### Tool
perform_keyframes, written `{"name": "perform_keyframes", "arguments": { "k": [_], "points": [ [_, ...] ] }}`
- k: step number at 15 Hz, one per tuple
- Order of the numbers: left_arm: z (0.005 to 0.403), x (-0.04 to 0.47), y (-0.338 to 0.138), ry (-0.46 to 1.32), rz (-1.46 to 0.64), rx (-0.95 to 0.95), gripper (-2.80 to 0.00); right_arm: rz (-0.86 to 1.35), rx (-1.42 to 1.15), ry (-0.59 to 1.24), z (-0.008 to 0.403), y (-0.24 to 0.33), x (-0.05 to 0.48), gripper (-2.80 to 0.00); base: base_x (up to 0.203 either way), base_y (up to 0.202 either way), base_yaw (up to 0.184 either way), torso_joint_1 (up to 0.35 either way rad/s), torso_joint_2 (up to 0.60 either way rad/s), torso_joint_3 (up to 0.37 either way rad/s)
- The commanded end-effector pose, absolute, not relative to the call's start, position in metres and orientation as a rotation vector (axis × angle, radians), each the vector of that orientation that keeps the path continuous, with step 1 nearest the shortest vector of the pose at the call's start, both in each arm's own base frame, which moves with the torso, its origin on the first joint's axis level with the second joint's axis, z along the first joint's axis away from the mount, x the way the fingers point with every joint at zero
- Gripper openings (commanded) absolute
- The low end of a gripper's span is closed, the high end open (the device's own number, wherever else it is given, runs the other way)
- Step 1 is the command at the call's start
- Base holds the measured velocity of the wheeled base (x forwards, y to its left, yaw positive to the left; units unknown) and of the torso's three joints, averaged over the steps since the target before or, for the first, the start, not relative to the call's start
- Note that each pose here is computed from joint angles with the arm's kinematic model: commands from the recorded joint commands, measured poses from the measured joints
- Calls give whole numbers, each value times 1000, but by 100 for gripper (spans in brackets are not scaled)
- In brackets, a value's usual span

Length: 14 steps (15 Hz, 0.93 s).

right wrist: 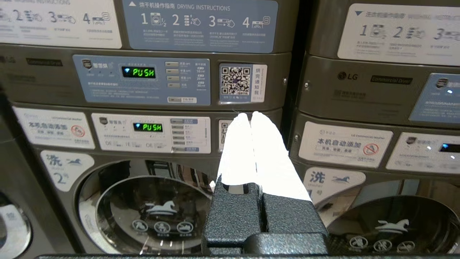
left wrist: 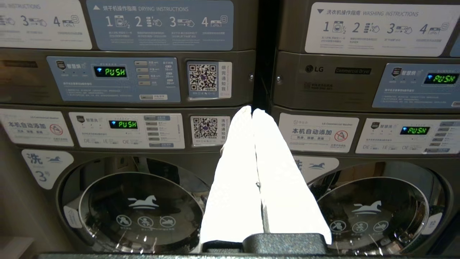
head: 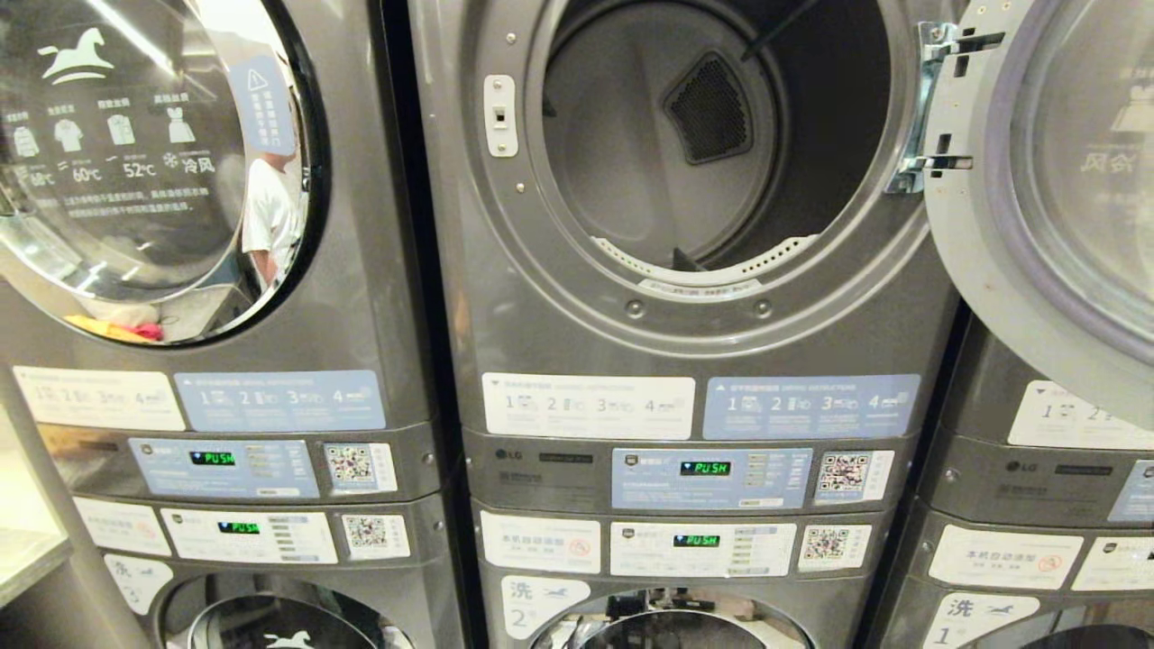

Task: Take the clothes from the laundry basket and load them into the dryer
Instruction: Take the clothes out of the basket

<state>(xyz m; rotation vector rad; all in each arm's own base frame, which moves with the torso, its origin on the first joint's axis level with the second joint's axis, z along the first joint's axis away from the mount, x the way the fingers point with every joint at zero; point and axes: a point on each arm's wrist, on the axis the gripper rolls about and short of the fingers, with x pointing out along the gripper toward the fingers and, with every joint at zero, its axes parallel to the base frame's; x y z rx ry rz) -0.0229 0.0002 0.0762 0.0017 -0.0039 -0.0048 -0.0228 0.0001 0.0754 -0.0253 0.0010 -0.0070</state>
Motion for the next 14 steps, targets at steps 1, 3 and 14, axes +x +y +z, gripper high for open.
{"name": "perform_keyframes", "arguments": {
  "k": [1,3,14],
  "points": [
    [76,-23,0,-5,-5,2,-280,-5,-26,-1,75,0,-23,-280,-179,0,4,-11,10,2],
    [76,-23,0,-4,-5,2,-280,-7,-26,-1,75,0,-23,-280,-202,0,4,-14,0,3],
    [76,-23,0,-1,-5,4,-280,-8,-25,-1,75,0,-23,-280,-27,0,1,2,1,0]
  ]
}}
